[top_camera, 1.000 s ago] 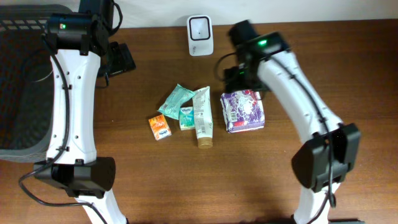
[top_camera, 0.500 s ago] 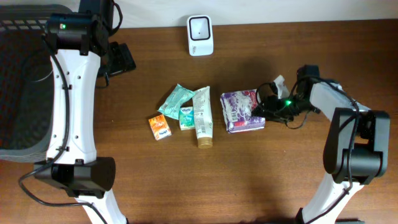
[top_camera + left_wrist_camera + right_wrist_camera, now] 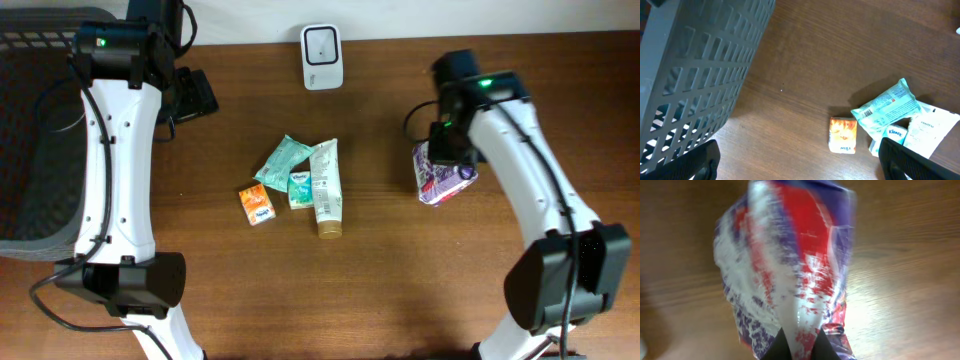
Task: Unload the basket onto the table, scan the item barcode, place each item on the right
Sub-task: 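Lift the diaper pack with the right gripper and hold it over the scanner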
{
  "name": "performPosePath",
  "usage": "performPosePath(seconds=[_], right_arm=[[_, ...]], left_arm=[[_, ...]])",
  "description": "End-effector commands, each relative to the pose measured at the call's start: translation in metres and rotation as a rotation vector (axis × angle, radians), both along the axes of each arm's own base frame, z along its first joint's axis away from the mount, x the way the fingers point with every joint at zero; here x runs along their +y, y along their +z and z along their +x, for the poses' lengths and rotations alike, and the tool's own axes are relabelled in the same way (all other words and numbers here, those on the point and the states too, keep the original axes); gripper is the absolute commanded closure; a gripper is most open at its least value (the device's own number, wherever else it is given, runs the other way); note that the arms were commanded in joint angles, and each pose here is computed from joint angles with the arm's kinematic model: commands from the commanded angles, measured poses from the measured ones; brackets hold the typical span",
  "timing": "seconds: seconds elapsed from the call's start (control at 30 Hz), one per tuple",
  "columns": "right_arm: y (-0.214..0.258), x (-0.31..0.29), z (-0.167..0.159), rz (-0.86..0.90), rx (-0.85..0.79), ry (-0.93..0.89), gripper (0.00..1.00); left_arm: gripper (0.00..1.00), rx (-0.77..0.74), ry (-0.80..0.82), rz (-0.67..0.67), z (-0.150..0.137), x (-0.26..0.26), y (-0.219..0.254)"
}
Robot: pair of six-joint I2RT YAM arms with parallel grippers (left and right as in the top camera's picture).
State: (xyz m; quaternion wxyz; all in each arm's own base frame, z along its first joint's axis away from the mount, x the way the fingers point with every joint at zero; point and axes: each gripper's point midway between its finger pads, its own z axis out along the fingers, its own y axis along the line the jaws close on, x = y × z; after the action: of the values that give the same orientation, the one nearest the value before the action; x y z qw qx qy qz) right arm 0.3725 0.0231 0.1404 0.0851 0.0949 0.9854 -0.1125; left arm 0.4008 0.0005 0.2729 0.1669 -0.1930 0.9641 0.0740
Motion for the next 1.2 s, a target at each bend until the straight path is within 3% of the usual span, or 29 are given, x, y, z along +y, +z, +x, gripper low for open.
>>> performPosePath(seconds=[0.0, 0.07, 0.1, 0.17, 0.2, 0.27, 0.37, 0.47, 0.6, 0.67, 0.83, 0.9, 1.17], right_arm=[[-0.031, 0.004, 0.0, -0.215, -0.003, 0.01, 0.96], [-0.048, 0.039, -0.004, -0.164, 0.023, 0.083, 0.92], [-0.051, 0.066, -0.005, -0.101, 0.014, 0.129, 0.72], [-0.039, 0.121, -0.004, 0.046, -0.013, 0.213, 0.2], [-0.026, 0.145, -0.002, 0.116, -0.029, 0.277, 0.09], [0.011, 0.169, 0.007, 0.188, -0.085, 0.349, 0.01], [0.048, 0.138, 0.023, 0.159, -0.126, 0.308, 0.01], [0.037, 0.073, 0.023, 0.157, -0.042, 0.174, 0.01], [-0.007, 0.049, 0.012, 0.57, 0.071, 0.222, 0.01], [-0.029, 0.055, 0.018, 0.708, 0.028, 0.204, 0.0], [-0.079, 0.09, 0.02, 0.958, -0.083, 0.205, 0.11], [-0.09, 0.096, 0.017, 0.97, -0.09, 0.193, 0.22], [-0.121, 0.11, 0.004, 0.835, -0.032, 0.182, 0.31]], left_arm=[[0.01, -0.038, -0.001, 0.006, -0.004, 0.0, 0.014], [0.01, -0.038, -0.001, 0.006, -0.004, 0.0, 0.014], [0.01, -0.038, -0.001, 0.006, -0.004, 0.0, 0.014], [0.01, -0.038, -0.001, 0.006, -0.004, 0.0, 0.014], [0.01, -0.038, -0.001, 0.006, -0.004, 0.0, 0.014], [0.01, -0.038, -0.001, 0.006, -0.004, 0.0, 0.014], [0.01, -0.038, -0.001, 0.006, -0.004, 0.0, 0.014], [0.01, -0.038, -0.001, 0.006, -0.004, 0.0, 0.014], [0.01, -0.038, -0.001, 0.006, -0.004, 0.0, 0.014], [0.01, -0.038, -0.001, 0.006, -0.004, 0.0, 0.014], [0.01, -0.038, 0.0, 0.006, -0.004, 0.001, 0.014], [0.01, -0.038, 0.0, 0.006, -0.004, 0.0, 0.014], [0.01, -0.038, -0.001, 0.006, -0.004, 0.0, 0.014]])
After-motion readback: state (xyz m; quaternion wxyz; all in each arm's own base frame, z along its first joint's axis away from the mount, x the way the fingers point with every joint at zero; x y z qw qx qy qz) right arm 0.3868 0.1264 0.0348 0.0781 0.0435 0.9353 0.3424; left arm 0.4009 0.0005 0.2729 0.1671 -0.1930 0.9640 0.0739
